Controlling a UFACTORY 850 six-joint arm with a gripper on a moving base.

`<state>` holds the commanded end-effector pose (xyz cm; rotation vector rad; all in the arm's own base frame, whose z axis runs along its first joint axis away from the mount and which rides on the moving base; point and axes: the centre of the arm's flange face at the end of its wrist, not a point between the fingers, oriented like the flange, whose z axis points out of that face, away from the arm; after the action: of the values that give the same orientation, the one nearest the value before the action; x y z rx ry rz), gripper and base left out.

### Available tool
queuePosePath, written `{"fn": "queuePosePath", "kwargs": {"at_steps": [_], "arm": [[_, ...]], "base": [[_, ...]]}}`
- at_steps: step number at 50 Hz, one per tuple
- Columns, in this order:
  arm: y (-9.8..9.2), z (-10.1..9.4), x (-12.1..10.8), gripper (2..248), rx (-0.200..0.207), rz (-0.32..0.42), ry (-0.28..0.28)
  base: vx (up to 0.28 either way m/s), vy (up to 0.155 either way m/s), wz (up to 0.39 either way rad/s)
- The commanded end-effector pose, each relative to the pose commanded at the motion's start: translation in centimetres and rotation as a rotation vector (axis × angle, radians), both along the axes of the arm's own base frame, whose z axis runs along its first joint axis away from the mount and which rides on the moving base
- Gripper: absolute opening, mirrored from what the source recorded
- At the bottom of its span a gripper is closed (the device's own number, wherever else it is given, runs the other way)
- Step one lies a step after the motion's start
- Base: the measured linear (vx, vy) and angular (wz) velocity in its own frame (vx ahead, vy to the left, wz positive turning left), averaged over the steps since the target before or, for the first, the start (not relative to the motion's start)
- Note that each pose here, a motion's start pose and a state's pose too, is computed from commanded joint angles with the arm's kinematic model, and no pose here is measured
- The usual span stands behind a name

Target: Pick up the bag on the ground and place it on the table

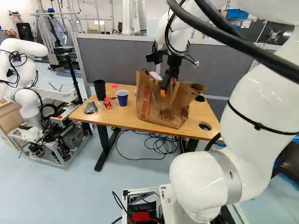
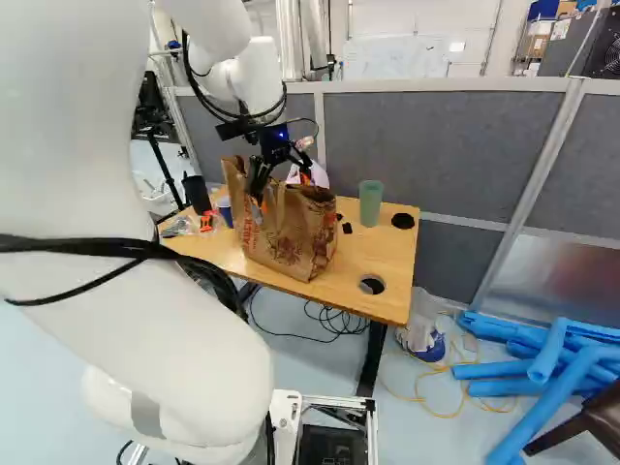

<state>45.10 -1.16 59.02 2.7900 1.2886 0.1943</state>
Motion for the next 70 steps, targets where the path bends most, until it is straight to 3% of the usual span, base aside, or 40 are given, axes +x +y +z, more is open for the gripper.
{"fn": "queuePosePath", "kwargs": {"at_steps": [70], "arm": [[0.1,9.3,-4.9,247,-0.006,0.000,-0.215]], "base": [[0.000,0.000,0.000]]}}
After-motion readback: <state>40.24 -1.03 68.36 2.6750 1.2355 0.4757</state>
